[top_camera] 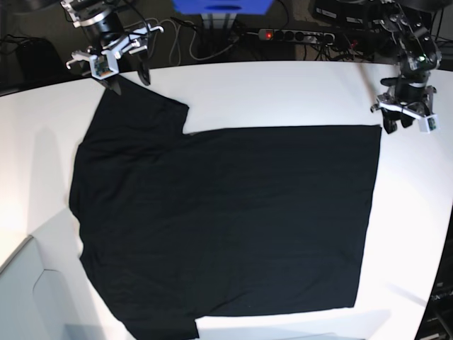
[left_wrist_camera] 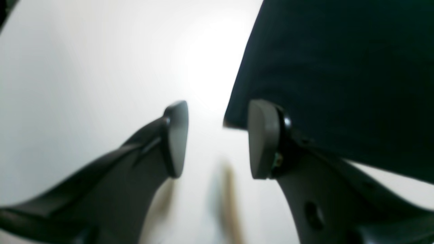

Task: Fold the T-shirt properly
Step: 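Move both grippers down toward the shirt's shoulder corners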

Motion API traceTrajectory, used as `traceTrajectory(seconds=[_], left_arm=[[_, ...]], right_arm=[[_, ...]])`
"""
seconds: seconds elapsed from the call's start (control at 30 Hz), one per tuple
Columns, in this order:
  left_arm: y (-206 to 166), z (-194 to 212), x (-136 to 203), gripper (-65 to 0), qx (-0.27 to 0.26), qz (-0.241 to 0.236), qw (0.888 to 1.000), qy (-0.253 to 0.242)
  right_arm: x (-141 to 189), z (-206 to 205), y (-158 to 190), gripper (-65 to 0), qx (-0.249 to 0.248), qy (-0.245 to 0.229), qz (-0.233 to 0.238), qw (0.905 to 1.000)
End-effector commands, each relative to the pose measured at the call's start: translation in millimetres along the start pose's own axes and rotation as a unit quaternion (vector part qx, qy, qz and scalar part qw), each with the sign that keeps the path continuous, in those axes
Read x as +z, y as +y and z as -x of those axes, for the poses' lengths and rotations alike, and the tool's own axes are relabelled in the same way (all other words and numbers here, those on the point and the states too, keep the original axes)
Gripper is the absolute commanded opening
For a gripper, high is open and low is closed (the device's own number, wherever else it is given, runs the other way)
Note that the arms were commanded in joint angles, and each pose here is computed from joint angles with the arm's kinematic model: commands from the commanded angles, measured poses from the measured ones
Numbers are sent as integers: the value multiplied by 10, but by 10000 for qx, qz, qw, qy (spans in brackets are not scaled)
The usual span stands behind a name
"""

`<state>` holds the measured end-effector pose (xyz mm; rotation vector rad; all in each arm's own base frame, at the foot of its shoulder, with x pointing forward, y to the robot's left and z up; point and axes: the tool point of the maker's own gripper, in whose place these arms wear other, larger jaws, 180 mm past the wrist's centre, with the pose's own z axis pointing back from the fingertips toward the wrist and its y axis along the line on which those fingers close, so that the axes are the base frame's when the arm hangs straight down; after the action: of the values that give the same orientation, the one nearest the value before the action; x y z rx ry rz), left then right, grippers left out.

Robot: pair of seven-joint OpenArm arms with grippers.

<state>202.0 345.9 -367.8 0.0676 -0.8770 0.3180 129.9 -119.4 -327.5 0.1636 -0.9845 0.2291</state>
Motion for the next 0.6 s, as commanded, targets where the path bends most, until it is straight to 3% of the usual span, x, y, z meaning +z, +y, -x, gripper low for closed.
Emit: traceTrajectory(seconds=[0.0,0.2,0.4,0.57], left_arm=[[37,-136,-25,-373,20,-17,9998,-195],[112,-4,-253,-373,382,-48,9993,-10],[-38,-86,-330,-373,281,293,9991,-104],[-38,-40,-389,-373,372,322,9988,-46]], right_arm=[[29,-81,16,-295,46,-155,-60,9999],[41,-63,20,-295,45,-125,-67,9999],[33,-76,16,-295,51,-147,-64,9999],[2,27,8,-295,60,177,-56,9998]])
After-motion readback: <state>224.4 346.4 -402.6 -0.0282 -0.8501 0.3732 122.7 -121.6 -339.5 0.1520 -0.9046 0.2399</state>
